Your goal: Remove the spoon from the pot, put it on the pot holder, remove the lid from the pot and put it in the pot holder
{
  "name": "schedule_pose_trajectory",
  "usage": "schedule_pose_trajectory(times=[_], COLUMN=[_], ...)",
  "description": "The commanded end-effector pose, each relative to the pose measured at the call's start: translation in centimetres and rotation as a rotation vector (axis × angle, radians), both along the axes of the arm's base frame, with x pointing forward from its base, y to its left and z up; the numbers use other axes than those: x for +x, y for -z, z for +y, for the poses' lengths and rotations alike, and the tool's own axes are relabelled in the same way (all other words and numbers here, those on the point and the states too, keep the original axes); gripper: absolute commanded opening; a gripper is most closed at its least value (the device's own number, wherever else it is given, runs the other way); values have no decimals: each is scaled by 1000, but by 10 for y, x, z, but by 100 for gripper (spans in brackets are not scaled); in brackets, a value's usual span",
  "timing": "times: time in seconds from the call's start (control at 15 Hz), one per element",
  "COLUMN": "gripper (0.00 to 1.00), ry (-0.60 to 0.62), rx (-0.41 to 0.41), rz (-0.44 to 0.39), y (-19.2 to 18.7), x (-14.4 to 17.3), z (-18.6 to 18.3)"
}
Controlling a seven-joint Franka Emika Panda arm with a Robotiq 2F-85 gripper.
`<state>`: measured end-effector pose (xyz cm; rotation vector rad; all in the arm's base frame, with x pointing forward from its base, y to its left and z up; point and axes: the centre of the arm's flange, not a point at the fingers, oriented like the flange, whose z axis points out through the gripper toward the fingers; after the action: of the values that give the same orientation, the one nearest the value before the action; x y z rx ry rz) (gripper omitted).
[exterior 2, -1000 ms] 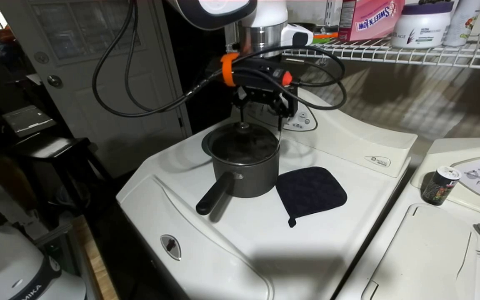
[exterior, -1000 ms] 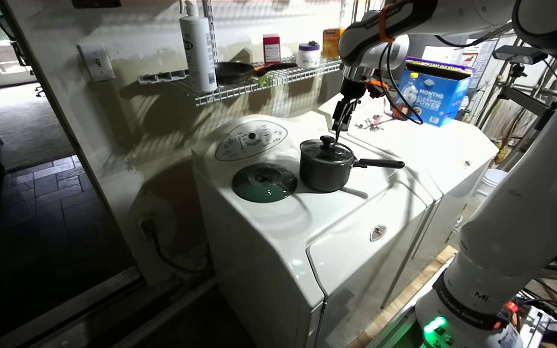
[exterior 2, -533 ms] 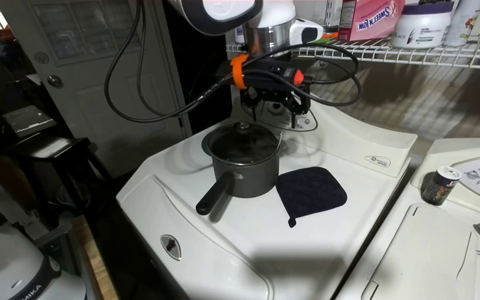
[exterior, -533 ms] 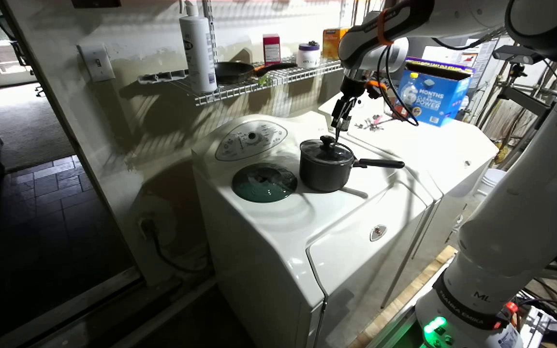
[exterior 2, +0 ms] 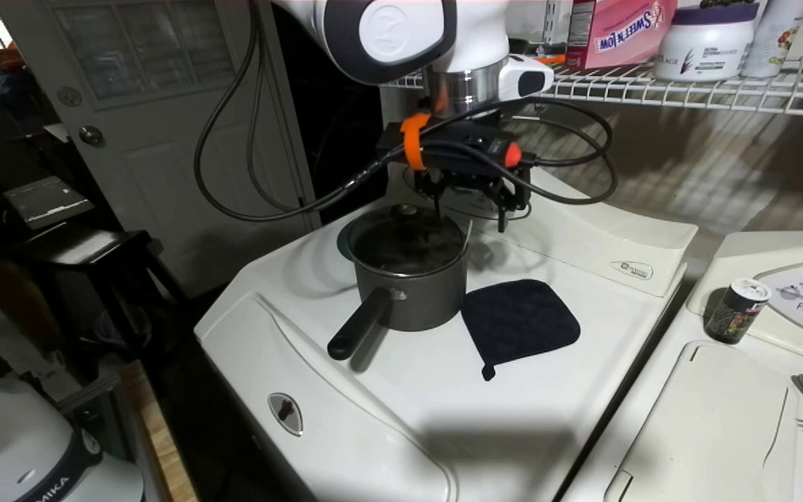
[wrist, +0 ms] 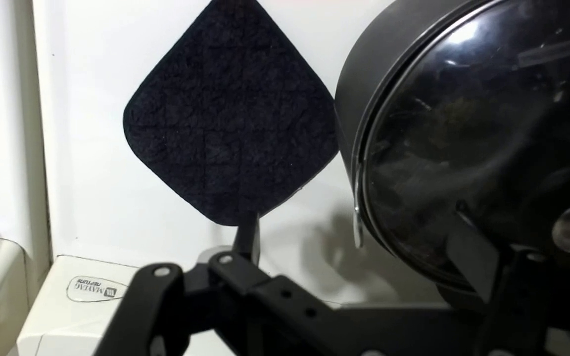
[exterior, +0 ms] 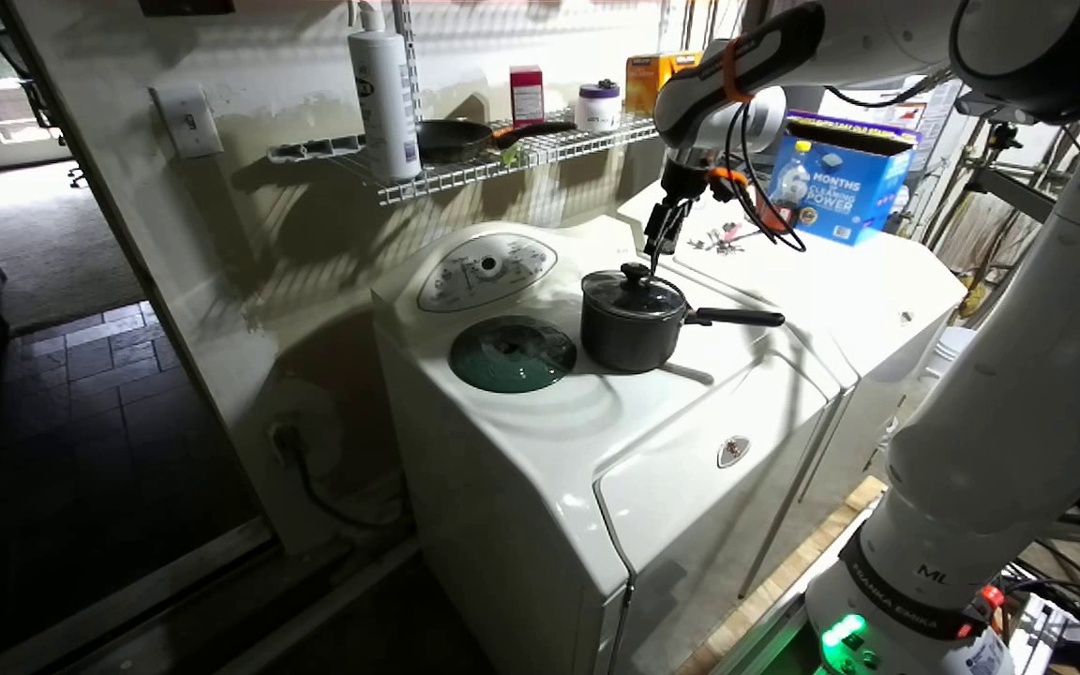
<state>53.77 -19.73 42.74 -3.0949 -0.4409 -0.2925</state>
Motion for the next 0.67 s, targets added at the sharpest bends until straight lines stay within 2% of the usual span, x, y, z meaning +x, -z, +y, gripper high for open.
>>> schedule_pose_trajectory(times=[0.0,0.13,0.27,0.33,0.47,0.6], gripper=[68,53,58,54,31,17], ry=[-10,-11,-14,-16,-20,-24], rx=[-8,-5,-6,-8,-8,-9], rz=[3,1,1,1,1,2], y=[4,5,5,5,5,5], x=[12,13,14,15,15,16], z=[-5,-5,-4,-3,-2,-1])
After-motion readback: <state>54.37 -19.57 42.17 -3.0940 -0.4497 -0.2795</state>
